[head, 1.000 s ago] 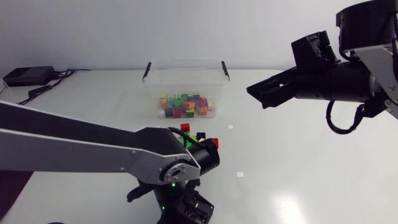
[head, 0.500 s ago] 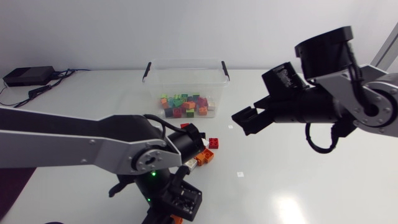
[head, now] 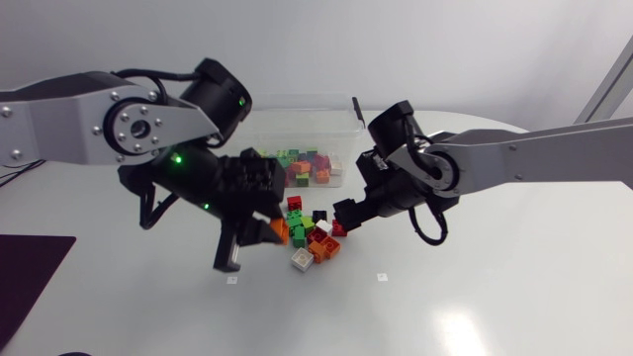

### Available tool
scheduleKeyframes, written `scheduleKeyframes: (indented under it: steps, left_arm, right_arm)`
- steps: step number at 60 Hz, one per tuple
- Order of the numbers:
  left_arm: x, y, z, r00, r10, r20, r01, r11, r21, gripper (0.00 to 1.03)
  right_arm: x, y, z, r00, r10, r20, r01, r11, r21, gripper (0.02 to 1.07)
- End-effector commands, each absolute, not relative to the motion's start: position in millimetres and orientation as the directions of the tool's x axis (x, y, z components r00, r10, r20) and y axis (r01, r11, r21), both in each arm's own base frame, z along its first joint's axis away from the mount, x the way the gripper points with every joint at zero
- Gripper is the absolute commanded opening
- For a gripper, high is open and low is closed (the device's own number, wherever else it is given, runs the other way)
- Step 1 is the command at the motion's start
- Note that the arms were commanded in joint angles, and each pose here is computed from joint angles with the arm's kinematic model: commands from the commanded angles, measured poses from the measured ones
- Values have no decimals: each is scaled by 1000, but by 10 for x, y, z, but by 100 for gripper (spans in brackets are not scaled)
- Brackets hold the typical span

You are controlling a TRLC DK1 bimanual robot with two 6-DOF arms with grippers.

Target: Place the duplo bricks in the container

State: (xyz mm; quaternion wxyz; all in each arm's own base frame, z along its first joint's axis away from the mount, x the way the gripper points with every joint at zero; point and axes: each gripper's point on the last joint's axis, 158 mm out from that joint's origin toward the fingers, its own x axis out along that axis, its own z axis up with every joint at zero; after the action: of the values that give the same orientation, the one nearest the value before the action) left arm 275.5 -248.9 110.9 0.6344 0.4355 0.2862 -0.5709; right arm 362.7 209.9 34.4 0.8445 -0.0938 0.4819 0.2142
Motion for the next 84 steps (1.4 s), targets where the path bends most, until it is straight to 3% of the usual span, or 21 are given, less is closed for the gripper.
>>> scheduleKeyframes:
  steps: [1, 16, 18, 32, 54, 68, 71, 74, 76, 80, 82, 84]
  left_arm:
    - [3058, -2573, 1336, 264, -519, -813, 962, 82, 260, 7]
    - [3866, -2661, 1821, 457, -573, -681, 888, 338, 312, 7]
    - [3961, -2667, 1883, 480, -577, -661, 875, 371, 311, 3]
    - [4613, -2591, 2210, 623, -570, -536, 774, 548, 317, 3]
    - [5503, -2288, 2124, 761, -455, -462, 607, 750, 262, 3]
    - [5774, -2225, 2040, 780, -425, -460, 570, 786, 240, 4]
    - [5797, -2232, 2013, 781, -417, -465, 564, 791, 238, 15]
    - [5810, -2228, 1999, 784, -410, -466, 555, 799, 230, 34]
    - [5805, -2241, 1981, 781, -409, -472, 556, 798, 230, 57]
    - [5795, -2227, 1961, 782, -395, -482, 550, 802, 234, 93]
    - [5778, -2218, 1970, 780, -393, -486, 550, 802, 233, 99]
    - [5748, -2207, 2016, 781, -394, -485, 549, 803, 233, 99]
  right_arm:
    - [3687, 2150, 197, 417, 244, -875, -410, 910, 58, 102]
    - [3838, 2097, -79, 394, 146, -907, -333, 943, 7, 99]
    - [3853, 2102, -88, 394, 144, -908, -330, 944, 6, 99]
    - [3889, 2092, -91, 395, 141, -908, -322, 947, 8, 99]
    - [3870, 2104, -167, 373, 131, -918, -310, 951, 10, 99]
    - [3847, 2106, -200, 364, 127, -922, -310, 951, 9, 99]
    - [3842, 2111, -207, 363, 127, -923, -310, 951, 9, 99]
    - [3839, 2109, -211, 361, 126, -924, -307, 952, 10, 99]
    - [3838, 2105, -207, 359, 123, -925, -303, 953, 9, 99]
    - [3841, 2119, -196, 361, 123, -925, -304, 953, 9, 99]
    - [3835, 2120, -190, 357, 120, -926, -300, 954, 8, 99]
    - [3836, 2141, -190, 356, 120, -927, -303, 953, 7, 99]
